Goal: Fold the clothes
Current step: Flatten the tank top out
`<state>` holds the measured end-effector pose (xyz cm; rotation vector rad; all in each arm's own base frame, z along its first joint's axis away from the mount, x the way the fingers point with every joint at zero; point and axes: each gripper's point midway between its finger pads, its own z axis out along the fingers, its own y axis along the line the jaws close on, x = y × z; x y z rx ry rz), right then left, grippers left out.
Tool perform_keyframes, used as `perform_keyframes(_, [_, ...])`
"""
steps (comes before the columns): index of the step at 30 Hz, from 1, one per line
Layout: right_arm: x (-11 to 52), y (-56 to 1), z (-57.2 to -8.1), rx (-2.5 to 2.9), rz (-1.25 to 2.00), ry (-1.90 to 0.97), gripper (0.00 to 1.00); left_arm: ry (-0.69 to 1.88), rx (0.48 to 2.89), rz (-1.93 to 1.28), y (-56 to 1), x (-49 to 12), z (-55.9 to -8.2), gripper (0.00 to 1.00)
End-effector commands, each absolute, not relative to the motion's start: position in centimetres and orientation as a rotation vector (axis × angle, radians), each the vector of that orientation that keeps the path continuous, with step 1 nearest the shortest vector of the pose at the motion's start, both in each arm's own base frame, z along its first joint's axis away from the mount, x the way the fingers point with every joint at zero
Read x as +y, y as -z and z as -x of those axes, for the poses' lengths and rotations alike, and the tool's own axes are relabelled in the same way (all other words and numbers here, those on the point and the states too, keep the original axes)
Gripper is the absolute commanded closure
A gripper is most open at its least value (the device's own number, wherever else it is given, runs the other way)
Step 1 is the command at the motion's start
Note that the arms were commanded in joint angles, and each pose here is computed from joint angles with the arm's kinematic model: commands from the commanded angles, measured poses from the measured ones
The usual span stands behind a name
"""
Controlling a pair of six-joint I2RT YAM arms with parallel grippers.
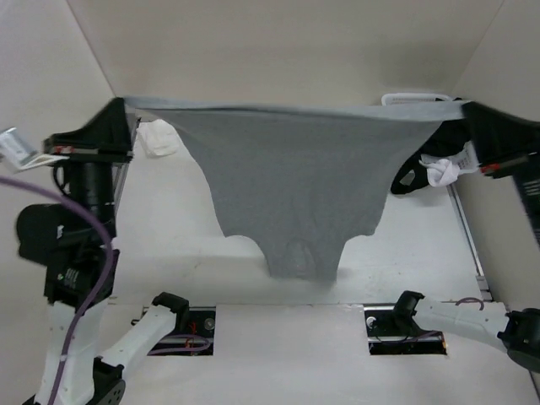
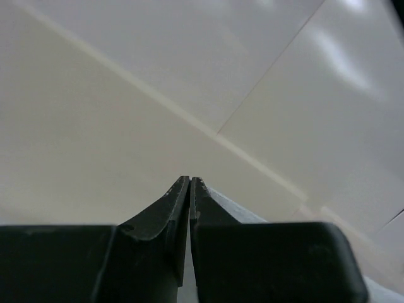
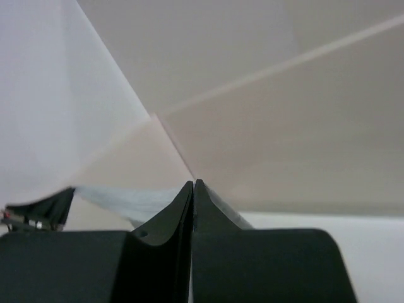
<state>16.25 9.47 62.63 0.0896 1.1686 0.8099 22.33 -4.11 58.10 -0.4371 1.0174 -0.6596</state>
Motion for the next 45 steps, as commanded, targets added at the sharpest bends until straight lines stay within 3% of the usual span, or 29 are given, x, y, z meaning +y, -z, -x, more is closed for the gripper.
perform_keyframes(1, [9.4,-63.7,-18.5,1.191,-0.092,-0.632,1.00,0.616,0.970,0.413,-61.2,-3.8,-22.4,0.98])
perform_keyframes(5, [12.2,-63.7,-22.6,1.226,-0.046,-0.513,1.00,0.536,1.040,0.415,-60.3,-4.4,-27.4,0.98])
perform_keyframes(14, [17.5,-57.3,-34.6,1.396,0.007,-0.543,1.00,0.457,1.228,0.499,-52.9,-3.6,-38.9,0.97])
perform_keyframes(18, [18.8,-57.9,-39.2,1.406,-0.004,-0.520,1.00,0.467,1.245,0.521,-53.3,-2.7,-42.8,0.98])
perform_keyframes(21, [18.7,-61.9,-39.6,1.332,-0.017,-0.534,1.00,0.494,1.185,0.503,-57.7,-2.2,-43.1,0.98])
perform_keyframes(25, [17.2,-68.1,-36.7,1.148,-0.039,-0.586,1.00,0.503,1.059,0.456,-64.5,-1.8,-40.5,0.98])
perform_keyframes(29, [16.4,-68.4,-35.4,1.142,-0.032,-0.585,1.00,0.494,1.002,0.421,-66.9,-1.6,-38.0,0.97])
perform_keyframes(33, [16.2,-65.7,-36.4,1.231,-0.027,-0.551,1.00,0.478,1.025,0.426,-65.4,-1.6,-37.9,0.97])
perform_keyframes(39, [15.1,-56.0,-37.1,1.450,-0.059,-0.481,1.00,0.441,1.135,0.479,-56.3,-1.5,-37.8,0.97])
perform_keyframes(45, [15.0,-41.2,-30.1,1.614,-0.126,-0.570,1.00,0.499,1.351,0.567,-38.3,-3.7,-33.1,0.97])
